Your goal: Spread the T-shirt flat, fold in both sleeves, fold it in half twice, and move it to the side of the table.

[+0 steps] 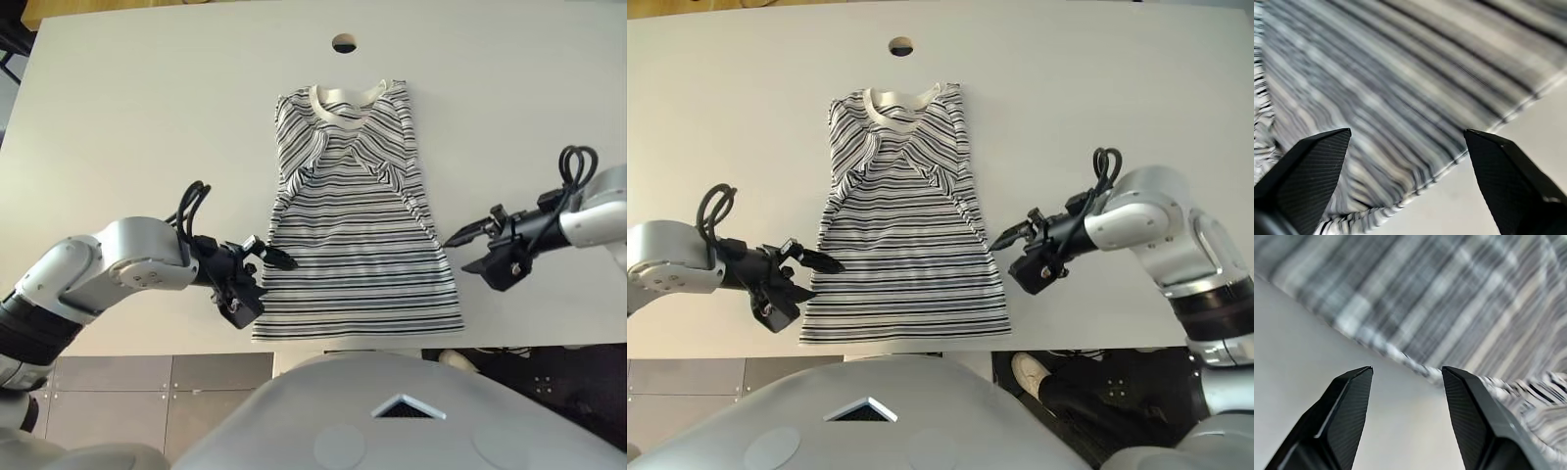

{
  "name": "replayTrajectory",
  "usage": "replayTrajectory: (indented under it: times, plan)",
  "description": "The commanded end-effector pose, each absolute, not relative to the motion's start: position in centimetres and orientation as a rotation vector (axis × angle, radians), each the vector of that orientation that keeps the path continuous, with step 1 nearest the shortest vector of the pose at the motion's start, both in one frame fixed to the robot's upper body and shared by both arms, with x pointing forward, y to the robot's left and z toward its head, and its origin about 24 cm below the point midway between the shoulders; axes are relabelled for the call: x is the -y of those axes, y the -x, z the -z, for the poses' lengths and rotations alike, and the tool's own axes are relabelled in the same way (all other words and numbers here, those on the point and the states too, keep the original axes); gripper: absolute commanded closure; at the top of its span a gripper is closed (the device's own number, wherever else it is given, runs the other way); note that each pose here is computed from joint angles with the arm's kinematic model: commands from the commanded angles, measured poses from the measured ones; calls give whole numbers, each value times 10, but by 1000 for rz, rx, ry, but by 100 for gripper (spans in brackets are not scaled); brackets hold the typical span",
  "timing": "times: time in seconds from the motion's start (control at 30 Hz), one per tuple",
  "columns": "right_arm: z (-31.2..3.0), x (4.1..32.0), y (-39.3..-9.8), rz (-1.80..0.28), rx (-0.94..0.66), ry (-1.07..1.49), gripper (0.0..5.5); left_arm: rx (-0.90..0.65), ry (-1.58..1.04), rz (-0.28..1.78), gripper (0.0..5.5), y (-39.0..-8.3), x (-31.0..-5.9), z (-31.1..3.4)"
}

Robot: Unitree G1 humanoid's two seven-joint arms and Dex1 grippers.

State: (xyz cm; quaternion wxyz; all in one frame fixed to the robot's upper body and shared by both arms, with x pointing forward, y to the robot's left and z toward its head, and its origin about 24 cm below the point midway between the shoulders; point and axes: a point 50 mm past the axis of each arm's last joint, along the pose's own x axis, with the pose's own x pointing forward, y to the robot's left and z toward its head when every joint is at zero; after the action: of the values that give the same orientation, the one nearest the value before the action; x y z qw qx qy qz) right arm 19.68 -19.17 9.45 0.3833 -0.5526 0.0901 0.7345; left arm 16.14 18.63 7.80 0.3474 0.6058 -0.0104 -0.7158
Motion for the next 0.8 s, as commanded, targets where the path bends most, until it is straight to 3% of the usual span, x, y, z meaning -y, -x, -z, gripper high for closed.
replayTrajectory:
  times: [0.03,0.33,0.8]
  plan:
    - [-94,196,-185,-1881,-260,1396,288,-113,-1636,1933,119,-148,-200,-66]
    - [-85,196,-173,-1869,-281,1325,288,-148,-1698,1906,119,-151,-213,-75]
    - [-78,195,-168,-1862,-297,1298,288,178,-1533,1635,119,-183,-189,-144]
